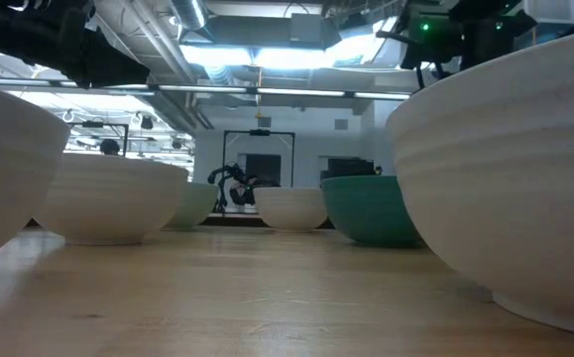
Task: Nest bowls inside each other
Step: Stack the blue bowl on the dark green bowl
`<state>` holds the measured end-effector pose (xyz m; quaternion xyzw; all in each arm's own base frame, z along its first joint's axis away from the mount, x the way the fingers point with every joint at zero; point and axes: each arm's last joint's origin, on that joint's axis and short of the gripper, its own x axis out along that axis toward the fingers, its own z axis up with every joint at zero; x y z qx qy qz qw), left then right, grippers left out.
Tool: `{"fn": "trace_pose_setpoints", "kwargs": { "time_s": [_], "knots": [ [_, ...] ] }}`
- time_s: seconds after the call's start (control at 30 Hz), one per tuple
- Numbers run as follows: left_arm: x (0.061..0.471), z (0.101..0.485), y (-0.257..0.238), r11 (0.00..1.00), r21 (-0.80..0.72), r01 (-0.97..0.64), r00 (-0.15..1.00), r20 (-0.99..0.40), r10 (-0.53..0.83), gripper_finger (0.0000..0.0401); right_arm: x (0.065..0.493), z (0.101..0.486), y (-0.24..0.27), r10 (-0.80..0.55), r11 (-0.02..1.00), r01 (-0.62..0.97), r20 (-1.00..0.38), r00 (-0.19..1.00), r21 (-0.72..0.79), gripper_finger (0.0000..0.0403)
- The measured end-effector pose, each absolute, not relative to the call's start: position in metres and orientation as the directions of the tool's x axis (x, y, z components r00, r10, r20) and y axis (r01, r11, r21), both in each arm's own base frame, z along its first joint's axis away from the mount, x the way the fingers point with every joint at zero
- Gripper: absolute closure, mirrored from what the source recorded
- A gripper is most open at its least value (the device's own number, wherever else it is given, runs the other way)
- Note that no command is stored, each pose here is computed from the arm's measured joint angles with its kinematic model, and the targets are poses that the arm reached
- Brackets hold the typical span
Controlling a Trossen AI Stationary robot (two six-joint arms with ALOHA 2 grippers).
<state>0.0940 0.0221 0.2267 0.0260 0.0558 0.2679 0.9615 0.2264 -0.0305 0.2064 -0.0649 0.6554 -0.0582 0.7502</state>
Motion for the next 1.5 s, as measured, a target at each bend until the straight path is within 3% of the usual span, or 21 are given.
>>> {"fn": "trace_pose_setpoints", "kwargs": {
  "time_s": [0.3,0.83,1.2,1.5],
  "knots": [
    [0.094,0.227,0.022,0.855,0.079,-0.512,0.850,-0.093,0.518,0.0204,0.234,0.194,-0.031,-0.168,0.986,-0.004,-0.981,0.095,-0.169,0.0234],
    [0.094,0.227,0.022,0.855,0.075,-0.513,0.850,-0.093,0.518,0.0204,0.236,0.194,-0.032,-0.171,0.985,0.028,-0.979,0.116,-0.168,0.0390],
    [0.094,0.227,0.022,0.855,0.076,-0.513,0.850,-0.093,0.518,0.0204,0.234,0.200,-0.037,-0.176,0.981,0.100,-0.981,0.079,-0.168,0.0393],
    [0.094,0.227,0.022,0.855,0.077,-0.513,0.850,-0.093,0.518,0.0204,0.251,0.238,-0.039,-0.183,0.977,0.143,-0.966,0.183,-0.158,0.0393]
  ]
}}
